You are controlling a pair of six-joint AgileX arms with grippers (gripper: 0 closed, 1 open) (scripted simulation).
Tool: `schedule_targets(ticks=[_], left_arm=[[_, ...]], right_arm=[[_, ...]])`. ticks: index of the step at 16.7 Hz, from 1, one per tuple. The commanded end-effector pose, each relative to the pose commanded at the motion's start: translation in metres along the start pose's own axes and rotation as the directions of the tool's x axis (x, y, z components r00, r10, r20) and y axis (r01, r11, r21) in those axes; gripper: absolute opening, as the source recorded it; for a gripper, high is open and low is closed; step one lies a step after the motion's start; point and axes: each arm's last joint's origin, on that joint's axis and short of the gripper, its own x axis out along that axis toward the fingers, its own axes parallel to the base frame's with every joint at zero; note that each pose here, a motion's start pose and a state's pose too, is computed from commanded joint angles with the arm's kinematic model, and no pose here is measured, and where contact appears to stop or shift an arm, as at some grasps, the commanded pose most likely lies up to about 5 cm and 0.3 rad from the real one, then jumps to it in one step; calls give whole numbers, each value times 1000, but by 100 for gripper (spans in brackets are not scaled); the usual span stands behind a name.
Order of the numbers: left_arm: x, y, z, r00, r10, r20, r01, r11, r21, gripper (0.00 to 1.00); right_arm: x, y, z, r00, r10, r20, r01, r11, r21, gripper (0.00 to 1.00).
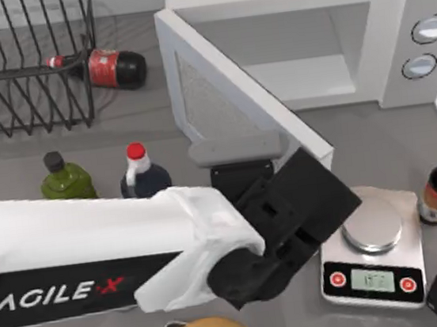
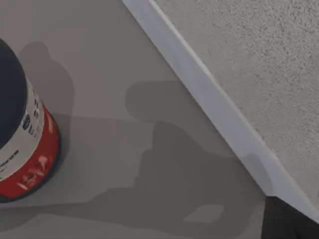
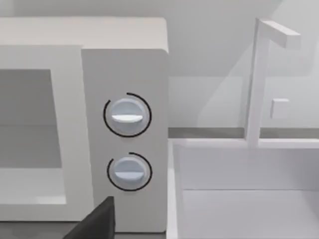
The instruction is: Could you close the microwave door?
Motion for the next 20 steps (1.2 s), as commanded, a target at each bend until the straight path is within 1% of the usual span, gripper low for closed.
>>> schedule_targets(ticks=[5, 7, 11, 14, 17, 18, 20], left_arm=[[1, -46, -2, 1000, -2, 3, 2, 1000, -3, 0], [1, -52, -3, 1000, -2, 3, 2, 1000, -3, 0], [1, -51, 0, 1000, -4, 8, 4, 1000, -13, 0], [-5, -63, 20, 996, -23, 83, 30, 995, -93, 0], [-12, -95, 34, 989, -40, 142, 61, 987, -145, 0], [-14, -109, 35, 988, -49, 145, 71, 987, -147, 0], [-15, -131, 29, 992, -55, 115, 68, 991, -113, 0]], right_arm=[[0, 0, 0, 1000, 0, 0, 0, 1000, 0, 100], [0, 0, 0, 1000, 0, 0, 0, 1000, 0, 100], [0, 0, 0, 1000, 0, 0, 0, 1000, 0, 100], [0, 0, 0, 1000, 0, 0, 0, 1000, 0, 100], [0, 0, 0, 1000, 0, 0, 0, 1000, 0, 100], [0, 0, 0, 1000, 0, 0, 0, 1000, 0, 100], [0, 0, 0, 1000, 0, 0, 0, 1000, 0, 100]])
